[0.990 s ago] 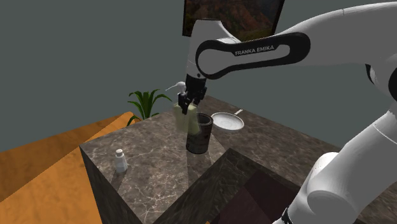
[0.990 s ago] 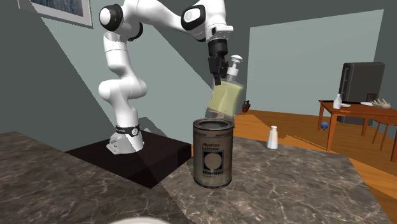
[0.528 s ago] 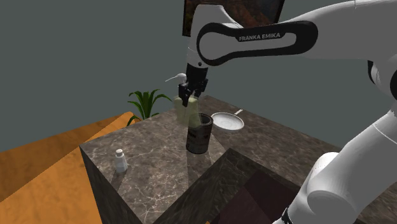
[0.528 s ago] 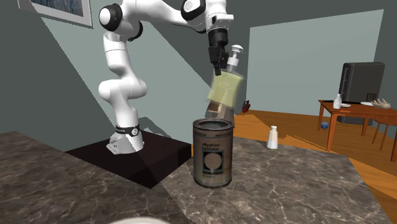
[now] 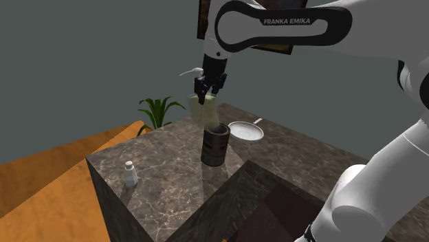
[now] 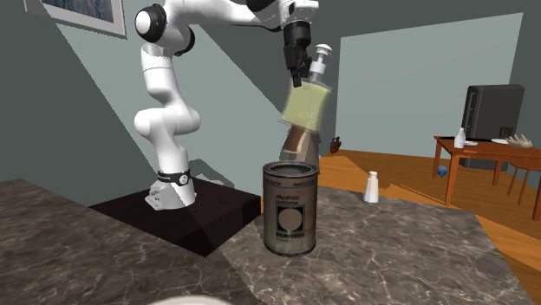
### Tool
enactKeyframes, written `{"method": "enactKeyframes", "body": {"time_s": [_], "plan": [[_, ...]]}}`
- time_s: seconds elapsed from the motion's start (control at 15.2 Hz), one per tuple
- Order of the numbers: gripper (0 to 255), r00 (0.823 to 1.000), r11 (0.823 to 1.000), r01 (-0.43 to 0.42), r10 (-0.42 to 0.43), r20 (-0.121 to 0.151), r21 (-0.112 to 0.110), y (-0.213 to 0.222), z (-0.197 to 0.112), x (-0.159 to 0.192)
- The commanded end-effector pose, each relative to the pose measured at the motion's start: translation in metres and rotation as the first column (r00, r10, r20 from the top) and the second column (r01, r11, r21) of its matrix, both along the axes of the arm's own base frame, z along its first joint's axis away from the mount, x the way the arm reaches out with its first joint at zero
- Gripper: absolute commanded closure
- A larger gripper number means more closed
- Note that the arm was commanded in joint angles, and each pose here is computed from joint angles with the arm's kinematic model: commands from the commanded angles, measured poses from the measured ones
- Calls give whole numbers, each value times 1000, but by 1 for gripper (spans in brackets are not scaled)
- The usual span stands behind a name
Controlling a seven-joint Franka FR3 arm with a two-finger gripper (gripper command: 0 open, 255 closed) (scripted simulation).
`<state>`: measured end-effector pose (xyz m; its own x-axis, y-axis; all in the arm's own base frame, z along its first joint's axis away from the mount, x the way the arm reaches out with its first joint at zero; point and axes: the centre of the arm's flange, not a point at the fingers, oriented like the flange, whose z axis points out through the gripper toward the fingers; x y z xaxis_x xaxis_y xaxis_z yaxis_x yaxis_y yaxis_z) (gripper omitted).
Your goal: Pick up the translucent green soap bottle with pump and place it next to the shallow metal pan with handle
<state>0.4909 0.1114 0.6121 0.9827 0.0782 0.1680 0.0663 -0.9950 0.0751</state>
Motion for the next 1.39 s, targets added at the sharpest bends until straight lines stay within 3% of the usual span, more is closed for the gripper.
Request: {"method": "enactKeyframes", "body": {"time_s": [0.0,0.2,1.32], "plan": [[255,1000,1000,0,0,0,0,1,11,0],[255,1000,1000,0,0,0,0,1,22,0],[255,1000,1000,0,0,0,0,-216,-32,-20]]}}
